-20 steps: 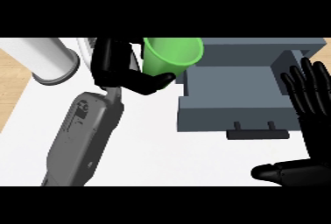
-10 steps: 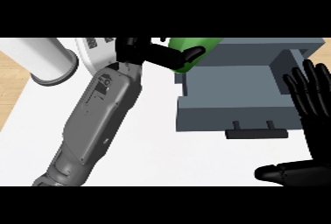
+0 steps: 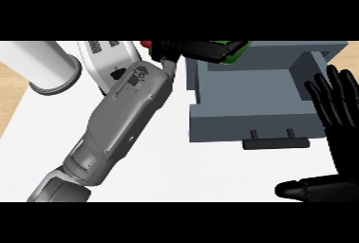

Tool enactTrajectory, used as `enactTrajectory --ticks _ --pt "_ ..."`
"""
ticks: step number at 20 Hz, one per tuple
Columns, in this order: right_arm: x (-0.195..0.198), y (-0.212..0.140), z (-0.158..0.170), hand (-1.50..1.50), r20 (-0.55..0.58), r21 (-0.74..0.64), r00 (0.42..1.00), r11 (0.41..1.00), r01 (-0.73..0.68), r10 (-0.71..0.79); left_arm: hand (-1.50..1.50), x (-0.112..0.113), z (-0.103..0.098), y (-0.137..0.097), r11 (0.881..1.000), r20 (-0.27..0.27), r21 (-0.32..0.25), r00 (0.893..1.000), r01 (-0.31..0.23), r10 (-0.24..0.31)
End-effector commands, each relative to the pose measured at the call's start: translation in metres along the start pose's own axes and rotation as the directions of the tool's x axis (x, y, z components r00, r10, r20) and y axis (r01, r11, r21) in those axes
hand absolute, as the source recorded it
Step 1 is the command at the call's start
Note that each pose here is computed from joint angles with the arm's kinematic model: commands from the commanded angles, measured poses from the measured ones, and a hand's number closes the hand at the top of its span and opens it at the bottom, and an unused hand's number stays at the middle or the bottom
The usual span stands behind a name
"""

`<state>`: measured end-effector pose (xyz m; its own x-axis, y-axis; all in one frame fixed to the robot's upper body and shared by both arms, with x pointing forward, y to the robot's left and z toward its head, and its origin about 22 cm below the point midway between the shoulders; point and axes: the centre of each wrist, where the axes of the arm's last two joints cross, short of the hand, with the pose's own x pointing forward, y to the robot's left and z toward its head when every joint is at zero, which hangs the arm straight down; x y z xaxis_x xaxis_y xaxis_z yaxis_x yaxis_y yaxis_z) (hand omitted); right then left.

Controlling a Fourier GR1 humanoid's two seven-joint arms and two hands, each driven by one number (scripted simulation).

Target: Pick up the cup, place it into the drawer and close the drawer

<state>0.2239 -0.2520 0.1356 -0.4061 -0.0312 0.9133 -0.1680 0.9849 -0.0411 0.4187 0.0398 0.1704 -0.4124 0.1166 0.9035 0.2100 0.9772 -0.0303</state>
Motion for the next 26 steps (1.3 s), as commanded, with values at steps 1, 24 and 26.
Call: enactTrajectory --ticks 1,24,26 --pt "-0.01 0.014 -0.008 -1.5 0.019 0.002 1.0 1.0 -0.004 0.004 1.5 0.006 -0.016 -0.012 1.0 -0.031 -0.001 1.0 0.005 -0.005" --pt "-0.011 -0.001 -0.007 -1.5 0.029 0.058 0.999 0.998 0.031 -0.032 -1.5 -0.04 -0.002 -0.022 0.944 -0.134 -0.088 0.936 0.317 -0.327" --pt "-0.007 0.016 -0.024 -1.5 0.044 0.082 0.998 0.996 0.029 -0.033 -1.5 -0.044 0.009 -0.031 0.95 -0.141 -0.092 0.941 0.297 -0.308"
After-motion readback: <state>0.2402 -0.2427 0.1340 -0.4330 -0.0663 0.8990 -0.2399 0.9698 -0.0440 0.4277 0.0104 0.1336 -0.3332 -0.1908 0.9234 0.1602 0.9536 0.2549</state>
